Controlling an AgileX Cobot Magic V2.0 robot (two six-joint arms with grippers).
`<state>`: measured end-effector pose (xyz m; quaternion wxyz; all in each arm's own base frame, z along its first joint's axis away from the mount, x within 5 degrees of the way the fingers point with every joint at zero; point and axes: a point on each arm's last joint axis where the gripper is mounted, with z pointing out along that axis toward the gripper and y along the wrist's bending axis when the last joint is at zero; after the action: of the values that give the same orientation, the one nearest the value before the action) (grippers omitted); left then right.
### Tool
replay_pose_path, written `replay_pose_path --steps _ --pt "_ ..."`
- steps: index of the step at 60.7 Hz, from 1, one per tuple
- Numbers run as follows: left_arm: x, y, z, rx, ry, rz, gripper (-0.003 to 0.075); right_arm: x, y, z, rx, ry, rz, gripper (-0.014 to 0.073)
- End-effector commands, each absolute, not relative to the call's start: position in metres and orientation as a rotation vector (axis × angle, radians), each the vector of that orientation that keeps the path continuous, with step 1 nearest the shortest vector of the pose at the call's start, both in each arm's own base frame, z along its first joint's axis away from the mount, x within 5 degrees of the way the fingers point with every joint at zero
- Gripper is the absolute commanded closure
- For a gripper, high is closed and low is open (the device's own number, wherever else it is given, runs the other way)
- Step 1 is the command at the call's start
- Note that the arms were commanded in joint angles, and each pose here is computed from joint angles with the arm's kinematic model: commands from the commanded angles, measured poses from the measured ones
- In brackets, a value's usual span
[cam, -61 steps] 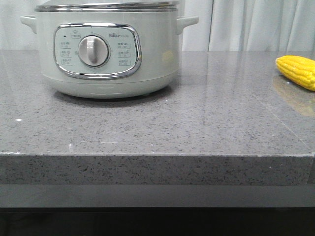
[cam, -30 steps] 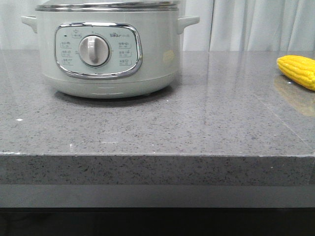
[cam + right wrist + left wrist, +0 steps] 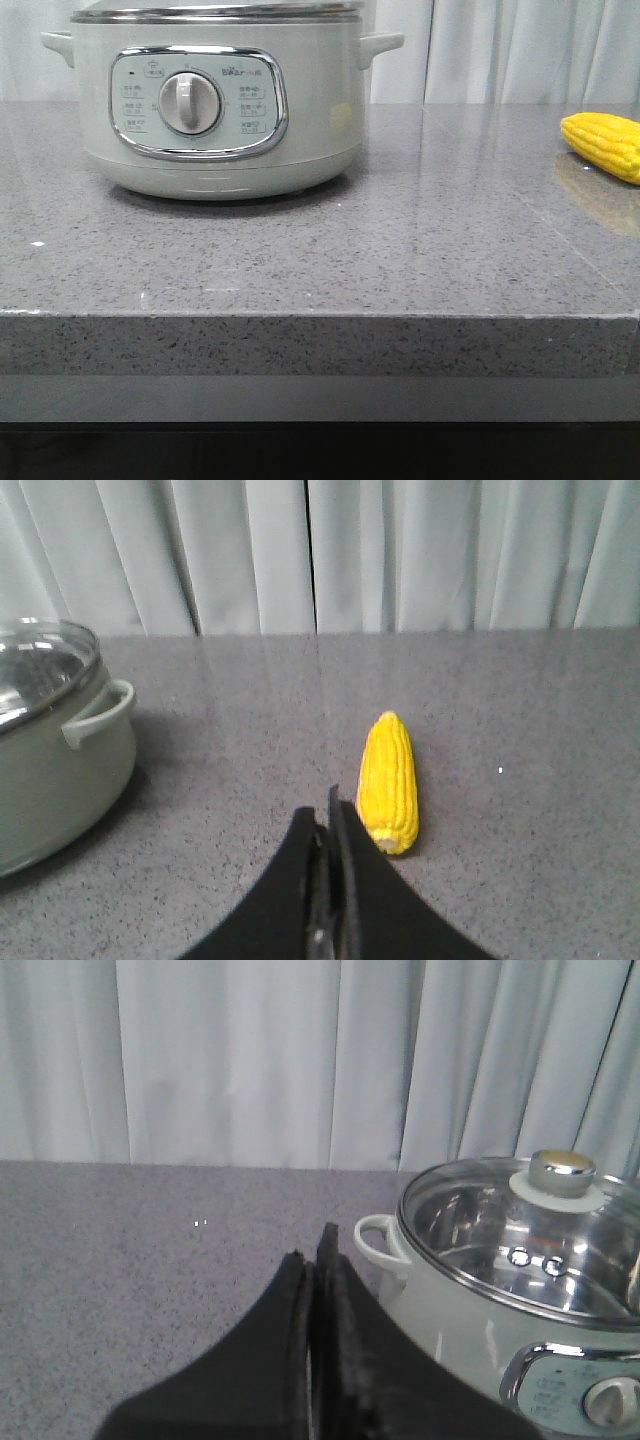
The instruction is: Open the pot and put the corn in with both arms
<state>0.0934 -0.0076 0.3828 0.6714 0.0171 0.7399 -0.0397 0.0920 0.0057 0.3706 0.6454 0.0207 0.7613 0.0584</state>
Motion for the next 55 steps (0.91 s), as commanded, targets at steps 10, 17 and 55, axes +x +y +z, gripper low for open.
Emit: replay_pose_path --steps 10,17,55 --pt "0.127 -0.009 0.384 0.029 1.724 -0.094 0.0741 0.132 0.006 0.366 0.043 1.845 0.104 0.0660" --pt "0.140 -0.010 0.377 0.028 1.773 -0.093 0.0741 0.145 0.006 0.358 0.046 1.908 0.102 0.0660" --pt "0.155 -0.010 0.370 0.027 1.817 -0.092 0.0169 0.153 0.006 0.350 0.046 1.968 0.101 0.0050"
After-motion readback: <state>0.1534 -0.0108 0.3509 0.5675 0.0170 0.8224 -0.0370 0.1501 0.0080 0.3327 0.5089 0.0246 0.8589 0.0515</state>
